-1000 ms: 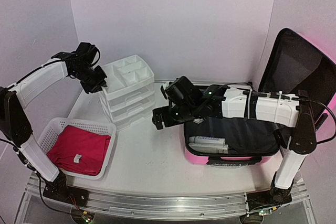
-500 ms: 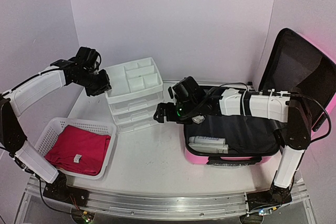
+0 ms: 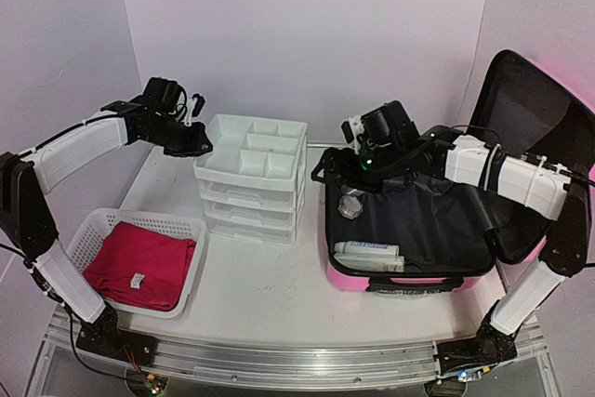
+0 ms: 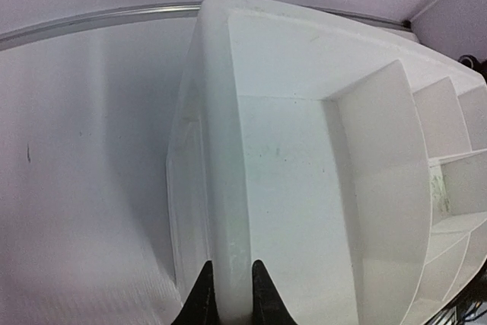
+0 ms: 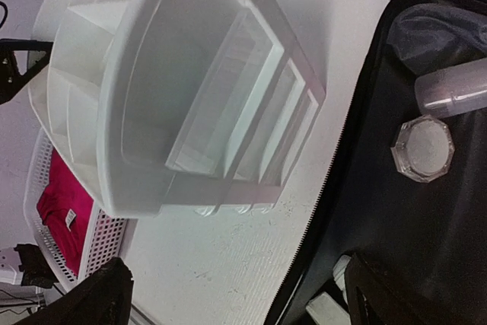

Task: Open, take out, and arrange the luggage

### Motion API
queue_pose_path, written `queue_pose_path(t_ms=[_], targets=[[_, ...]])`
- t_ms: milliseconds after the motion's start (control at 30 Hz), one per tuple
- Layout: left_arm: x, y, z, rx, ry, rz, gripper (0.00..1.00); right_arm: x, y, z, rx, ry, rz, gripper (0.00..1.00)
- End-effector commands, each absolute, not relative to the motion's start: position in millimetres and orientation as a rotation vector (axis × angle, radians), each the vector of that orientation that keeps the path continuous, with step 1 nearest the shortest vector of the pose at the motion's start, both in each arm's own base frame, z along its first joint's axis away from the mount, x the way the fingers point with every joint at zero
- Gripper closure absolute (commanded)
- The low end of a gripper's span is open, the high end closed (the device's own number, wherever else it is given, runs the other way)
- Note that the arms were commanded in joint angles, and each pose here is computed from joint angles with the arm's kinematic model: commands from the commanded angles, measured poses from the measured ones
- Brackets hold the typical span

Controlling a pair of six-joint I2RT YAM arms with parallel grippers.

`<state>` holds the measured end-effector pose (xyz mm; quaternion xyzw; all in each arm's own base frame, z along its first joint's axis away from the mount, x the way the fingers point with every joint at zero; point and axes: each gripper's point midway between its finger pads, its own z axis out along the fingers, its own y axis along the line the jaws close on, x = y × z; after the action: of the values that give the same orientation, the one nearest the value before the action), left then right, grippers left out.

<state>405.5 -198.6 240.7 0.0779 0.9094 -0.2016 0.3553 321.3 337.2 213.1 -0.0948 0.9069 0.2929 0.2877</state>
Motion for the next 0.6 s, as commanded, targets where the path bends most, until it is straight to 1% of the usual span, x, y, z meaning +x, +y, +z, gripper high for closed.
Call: queue_pose_path(t_ms=[0,133,300,433,567], targets=[[433.6,-219.2,313.9,0.514,2.050,-0.609,1.00,326.7,319.0,234.2,-0.275,2.409,0.836,0.02],[449.7,-224.8,319.8,0.687,1.960,-0.644,1.00,336.2,317.0,240.4,-0.256,2.414,0.887,0.02],[464.2,-218.9,319.1,0.859,1.863,-0.774,1.00,349.3,325.4,245.7,-0.250,2.422,0.951,0.02],[459.4,-227.1,320.7,1.025,1.745,-0.829,1.00,370.0,318.3,246.8,-0.195,2.438,1.039,0.02],[458.3,-234.6,328.7,1.101,1.653,-0.861,1.00,390.5,321.1,247.9,-0.203,2.454,1.210,0.02]])
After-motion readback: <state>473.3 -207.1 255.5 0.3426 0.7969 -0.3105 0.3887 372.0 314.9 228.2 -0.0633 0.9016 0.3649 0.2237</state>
